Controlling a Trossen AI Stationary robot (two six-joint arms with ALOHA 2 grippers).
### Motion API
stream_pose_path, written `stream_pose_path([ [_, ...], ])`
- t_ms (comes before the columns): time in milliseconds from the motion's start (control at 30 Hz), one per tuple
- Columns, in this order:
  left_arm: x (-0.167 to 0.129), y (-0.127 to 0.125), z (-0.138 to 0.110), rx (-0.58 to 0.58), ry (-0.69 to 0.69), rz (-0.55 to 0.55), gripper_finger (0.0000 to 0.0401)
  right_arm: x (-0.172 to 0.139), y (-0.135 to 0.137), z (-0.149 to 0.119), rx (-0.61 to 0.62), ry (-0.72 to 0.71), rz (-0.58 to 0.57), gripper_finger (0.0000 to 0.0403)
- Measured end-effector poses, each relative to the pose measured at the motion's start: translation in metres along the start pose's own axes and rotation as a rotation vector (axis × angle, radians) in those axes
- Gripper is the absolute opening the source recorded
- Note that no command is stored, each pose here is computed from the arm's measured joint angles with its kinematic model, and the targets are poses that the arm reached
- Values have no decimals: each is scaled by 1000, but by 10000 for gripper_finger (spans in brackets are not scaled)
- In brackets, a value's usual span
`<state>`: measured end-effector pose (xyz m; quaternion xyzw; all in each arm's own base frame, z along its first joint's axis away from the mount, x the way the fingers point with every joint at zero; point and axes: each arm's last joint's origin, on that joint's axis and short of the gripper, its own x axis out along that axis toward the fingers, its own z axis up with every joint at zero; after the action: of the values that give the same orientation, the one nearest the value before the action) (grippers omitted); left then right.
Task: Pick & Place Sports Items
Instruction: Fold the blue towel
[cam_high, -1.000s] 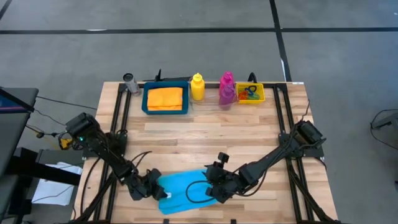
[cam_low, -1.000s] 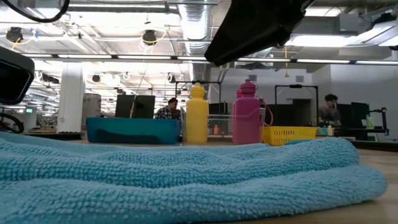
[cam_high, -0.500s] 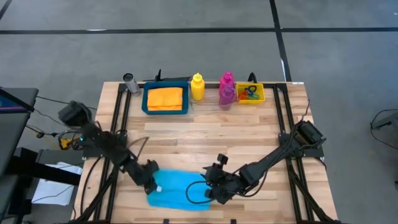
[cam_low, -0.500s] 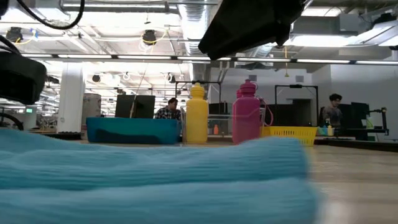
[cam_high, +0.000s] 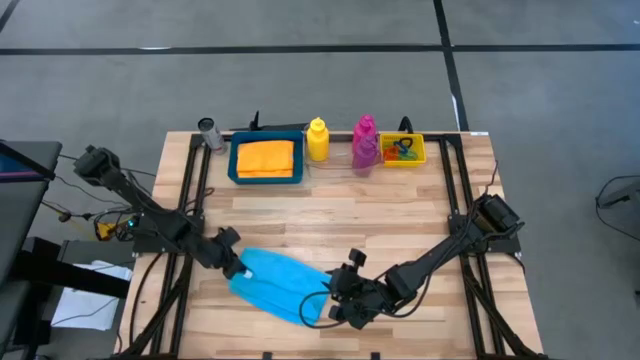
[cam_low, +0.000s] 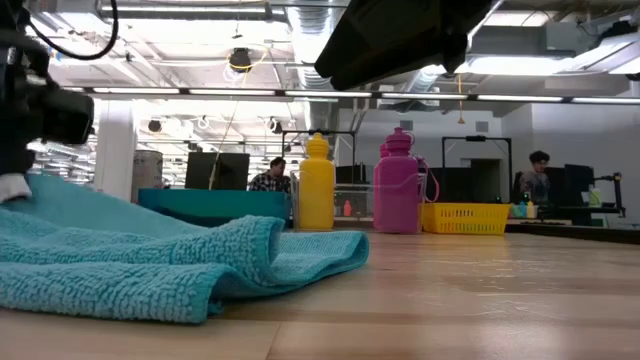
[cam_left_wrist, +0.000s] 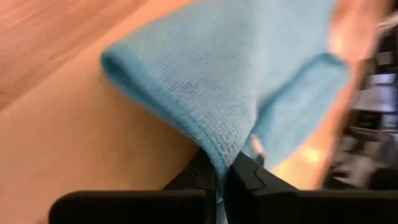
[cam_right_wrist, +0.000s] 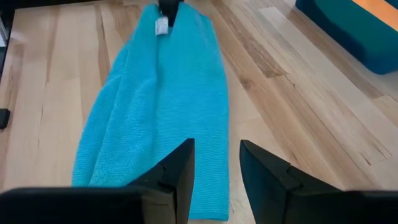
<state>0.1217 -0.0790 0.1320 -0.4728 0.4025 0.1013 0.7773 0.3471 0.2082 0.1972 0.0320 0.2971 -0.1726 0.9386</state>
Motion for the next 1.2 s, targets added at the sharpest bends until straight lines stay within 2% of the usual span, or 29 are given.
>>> stream_pose_path([
  [100,-7,-6,2,-10,-17,-78,1,0,0,0,0,0,1,119],
  [433,-5,-20,4,-37,-41,-211,0,0,0,0,-1,-2,3,119],
  [633,4,-29,3,-31,-51,-268,0,0,0,0,-1,-2,3,119],
  [800,14,-35,2,-31,-51,-272,0,0,1,0,-1,13,22,119],
  [967,18,-56,4,4,-56,-277,0,0,1,0,-2,18,29,119],
  [1200,16,-98,10,110,-89,-346,0,0,1,0,-2,18,29,119],
])
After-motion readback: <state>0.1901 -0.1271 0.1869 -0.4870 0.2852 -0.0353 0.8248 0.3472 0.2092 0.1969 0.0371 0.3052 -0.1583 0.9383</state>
